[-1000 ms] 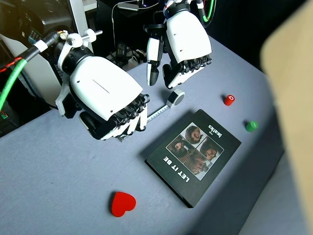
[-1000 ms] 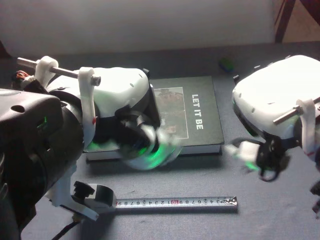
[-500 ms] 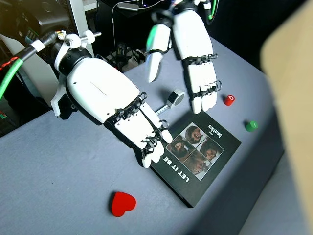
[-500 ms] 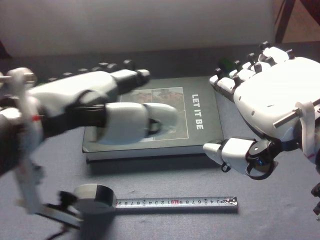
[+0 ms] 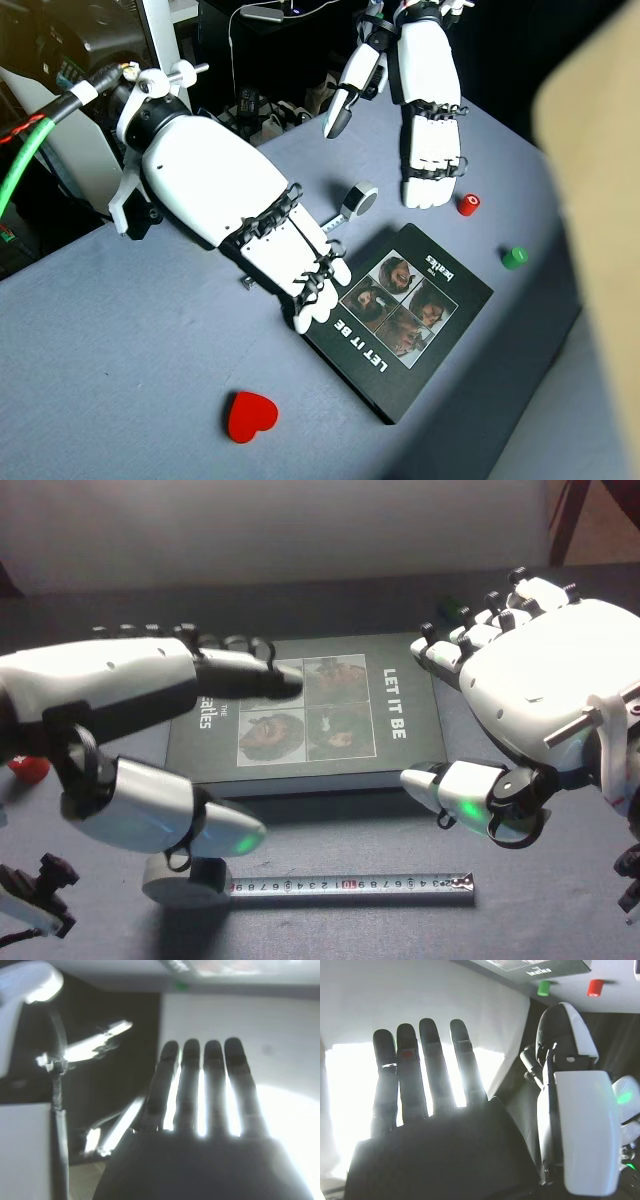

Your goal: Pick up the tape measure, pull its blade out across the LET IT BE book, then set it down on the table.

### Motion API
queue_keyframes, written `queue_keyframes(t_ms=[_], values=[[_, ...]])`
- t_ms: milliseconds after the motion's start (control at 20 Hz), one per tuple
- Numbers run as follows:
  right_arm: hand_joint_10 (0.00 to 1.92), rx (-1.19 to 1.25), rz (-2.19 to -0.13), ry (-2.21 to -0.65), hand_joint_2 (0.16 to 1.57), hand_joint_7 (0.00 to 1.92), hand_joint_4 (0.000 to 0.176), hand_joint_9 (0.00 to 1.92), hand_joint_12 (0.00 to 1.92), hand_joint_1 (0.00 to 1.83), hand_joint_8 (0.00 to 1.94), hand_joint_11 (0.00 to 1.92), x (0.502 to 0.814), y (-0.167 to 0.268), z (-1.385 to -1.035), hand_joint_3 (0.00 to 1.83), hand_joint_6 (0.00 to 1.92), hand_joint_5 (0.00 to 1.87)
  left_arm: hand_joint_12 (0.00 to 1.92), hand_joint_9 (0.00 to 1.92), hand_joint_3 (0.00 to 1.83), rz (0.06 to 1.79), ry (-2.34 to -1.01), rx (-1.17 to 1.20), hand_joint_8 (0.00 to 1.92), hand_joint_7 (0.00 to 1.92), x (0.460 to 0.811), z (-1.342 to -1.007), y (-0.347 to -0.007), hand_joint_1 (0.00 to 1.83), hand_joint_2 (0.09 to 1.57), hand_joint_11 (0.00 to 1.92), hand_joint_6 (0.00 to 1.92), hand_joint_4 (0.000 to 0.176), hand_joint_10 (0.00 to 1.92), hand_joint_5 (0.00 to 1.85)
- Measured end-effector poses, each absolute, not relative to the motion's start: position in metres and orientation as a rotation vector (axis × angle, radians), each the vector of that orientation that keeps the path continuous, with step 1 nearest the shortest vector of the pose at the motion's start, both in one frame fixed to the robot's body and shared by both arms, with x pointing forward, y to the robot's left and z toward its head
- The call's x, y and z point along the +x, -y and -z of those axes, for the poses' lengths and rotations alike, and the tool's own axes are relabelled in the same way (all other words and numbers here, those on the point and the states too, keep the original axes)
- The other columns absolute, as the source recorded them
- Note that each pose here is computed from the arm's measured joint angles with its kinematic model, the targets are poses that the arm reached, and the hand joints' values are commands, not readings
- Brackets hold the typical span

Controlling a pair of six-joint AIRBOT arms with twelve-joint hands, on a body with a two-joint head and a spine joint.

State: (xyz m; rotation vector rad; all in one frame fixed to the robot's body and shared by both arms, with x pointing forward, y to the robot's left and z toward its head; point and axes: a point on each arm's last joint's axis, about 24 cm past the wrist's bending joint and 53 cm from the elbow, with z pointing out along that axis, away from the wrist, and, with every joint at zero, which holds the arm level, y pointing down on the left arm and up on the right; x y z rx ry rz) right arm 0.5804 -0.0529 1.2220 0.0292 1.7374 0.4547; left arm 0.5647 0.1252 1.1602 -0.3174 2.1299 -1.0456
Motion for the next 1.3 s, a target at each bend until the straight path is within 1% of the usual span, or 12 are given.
queue_keyframes(t_ms=[100, 200, 300, 400, 500, 600, 700, 800, 950, 1100, 1300], values=[[0.01, 0.025, -0.461, -1.732, 1.15, 0.36, 0.066, 0.32, 0.83, 0.21, 0.01, 0.00, 0.580, 0.051, -1.223, 0.01, 0.00, 0.27, 0.76, 0.32, 0.00, 1.053, -2.148, -0.321, 0.01, 0.37, 0.566, -1.154, -0.123, 0.92, 1.09, 0.04, 0.00, 0.000, 0.01, 0.36], [0.01, 0.017, -0.468, -1.730, 1.15, 0.36, 0.066, 0.32, 0.83, 0.19, 0.01, 0.00, 0.579, 0.049, -1.223, 0.01, 0.00, 0.27, 0.78, 0.36, 0.01, 1.051, -2.210, -0.398, 0.01, 0.41, 0.558, -1.134, -0.129, 0.91, 1.11, 0.08, 0.01, 0.000, 0.01, 0.39], [0.00, 0.021, -0.467, -1.737, 1.15, 0.36, 0.066, 0.32, 0.83, 0.21, 0.00, 0.00, 0.579, 0.050, -1.221, 0.00, 0.01, 0.28, 0.78, 0.38, 0.01, 1.029, -2.245, -0.414, 0.01, 0.42, 0.554, -1.122, -0.134, 0.92, 1.12, 0.09, 0.01, 0.000, 0.02, 0.40], [0.01, 0.023, -0.479, -1.742, 1.15, 0.37, 0.065, 0.33, 0.84, 0.23, 0.01, 0.00, 0.578, 0.048, -1.219, 0.00, 0.01, 0.29, 0.78, 0.39, 0.01, 1.005, -2.259, -0.476, 0.02, 0.44, 0.558, -1.113, -0.146, 0.93, 1.12, 0.10, 0.01, 0.000, 0.02, 0.41], [0.00, 0.029, -0.477, -1.734, 1.15, 0.37, 0.066, 0.33, 0.84, 0.24, 0.00, 0.00, 0.579, 0.050, -1.221, 0.00, 0.00, 0.29, 0.78, 0.41, 0.01, 0.971, -2.272, -0.488, 0.02, 0.46, 0.559, -1.105, -0.155, 0.93, 1.13, 0.10, 0.01, 0.000, 0.02, 0.41], [0.00, 0.023, -0.486, -1.730, 1.14, 0.36, 0.065, 0.33, 0.83, 0.26, 0.00, 0.00, 0.578, 0.048, -1.222, 0.00, 0.00, 0.28, 0.79, 0.42, 0.00, 0.974, -2.264, -0.489, 0.00, 0.47, 0.566, -1.105, -0.154, 0.94, 1.13, 0.09, 0.00, 0.000, 0.01, 0.41], [0.00, 0.024, -0.488, -1.730, 1.13, 0.36, 0.062, 0.34, 0.83, 0.27, 0.00, 0.00, 0.578, 0.047, -1.222, 0.00, 0.00, 0.27, 0.80, 0.42, 0.00, 0.977, -2.273, -0.489, 0.00, 0.47, 0.566, -1.101, -0.152, 0.95, 1.13, 0.10, 0.00, 0.000, 0.00, 0.42], [0.01, 0.025, -0.487, -1.730, 1.13, 0.38, 0.060, 0.35, 0.86, 0.28, 0.01, 0.00, 0.579, 0.048, -1.222, 0.00, 0.01, 0.29, 0.80, 0.42, 0.00, 0.968, -2.287, -0.427, 0.00, 0.47, 0.563, -1.098, -0.146, 0.95, 1.14, 0.09, 0.00, 0.000, 0.00, 0.42], [0.00, 0.023, -0.494, -1.734, 1.12, 0.38, 0.060, 0.36, 0.90, 0.30, 0.00, 0.00, 0.578, 0.046, -1.221, 0.00, 0.01, 0.32, 0.80, 0.42, 0.00, 0.994, -2.261, -0.417, 0.00, 0.47, 0.571, -1.105, -0.138, 0.97, 1.14, 0.11, 0.00, 0.000, 0.00, 0.42], [0.00, 0.021, -0.494, -1.736, 1.12, 0.38, 0.060, 0.37, 0.90, 0.30, 0.00, 0.00, 0.577, 0.046, -1.220, 0.00, 0.01, 0.32, 0.81, 0.42, 0.00, 1.002, -2.272, -0.405, 0.00, 0.47, 0.568, -1.103, -0.132, 0.97, 1.14, 0.11, 0.00, 0.000, 0.00, 0.43], [0.00, 0.016, -0.497, -1.738, 1.13, 0.39, 0.060, 0.37, 0.91, 0.30, 0.00, 0.01, 0.577, 0.045, -1.218, 0.00, 0.00, 0.31, 0.81, 0.42, 0.00, 0.985, -2.294, -0.420, 0.01, 0.48, 0.568, -1.095, -0.139, 0.98, 1.15, 0.12, 0.01, 0.000, 0.00, 0.45]])
